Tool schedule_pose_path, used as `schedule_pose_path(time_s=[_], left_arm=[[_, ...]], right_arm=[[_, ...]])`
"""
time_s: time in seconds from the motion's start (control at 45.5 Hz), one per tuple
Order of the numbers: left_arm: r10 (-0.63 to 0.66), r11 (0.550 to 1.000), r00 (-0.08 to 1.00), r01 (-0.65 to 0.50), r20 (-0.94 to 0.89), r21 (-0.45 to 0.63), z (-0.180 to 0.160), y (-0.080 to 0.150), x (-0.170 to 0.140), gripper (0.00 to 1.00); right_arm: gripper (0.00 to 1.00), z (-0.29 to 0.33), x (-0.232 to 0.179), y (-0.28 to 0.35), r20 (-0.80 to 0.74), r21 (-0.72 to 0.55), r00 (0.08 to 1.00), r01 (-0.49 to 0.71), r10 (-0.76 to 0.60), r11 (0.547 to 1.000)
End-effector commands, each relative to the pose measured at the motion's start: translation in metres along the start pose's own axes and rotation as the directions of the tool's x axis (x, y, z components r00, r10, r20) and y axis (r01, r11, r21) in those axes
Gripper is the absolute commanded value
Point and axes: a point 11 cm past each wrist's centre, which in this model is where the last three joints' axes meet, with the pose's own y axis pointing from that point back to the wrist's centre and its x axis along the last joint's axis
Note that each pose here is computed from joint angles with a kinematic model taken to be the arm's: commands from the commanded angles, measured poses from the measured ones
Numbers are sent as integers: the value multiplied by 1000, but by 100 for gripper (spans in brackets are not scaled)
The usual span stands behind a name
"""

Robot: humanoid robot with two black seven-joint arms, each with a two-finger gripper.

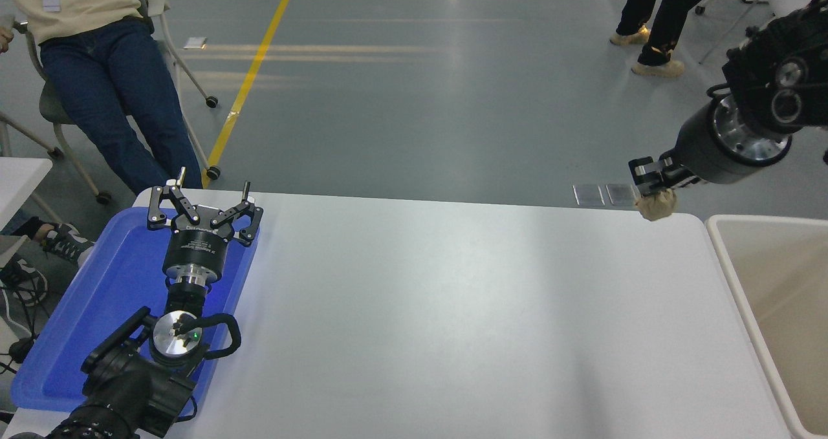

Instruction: Pick up paper ball place in dustbin

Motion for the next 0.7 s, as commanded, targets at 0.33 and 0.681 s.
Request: schedule_pose_path(time_s=[0.33, 0.681], left_arm=[[-1, 1000, 1000, 1, 1, 1, 0, 0, 0, 100], [-1, 1000, 1000, 1, 1, 1, 0, 0, 0, 100]], right_arm=[[0, 160, -26, -19, 255, -178, 967, 36, 10, 983], [0, 233, -54, -38, 385, -226, 922, 49, 43, 973]])
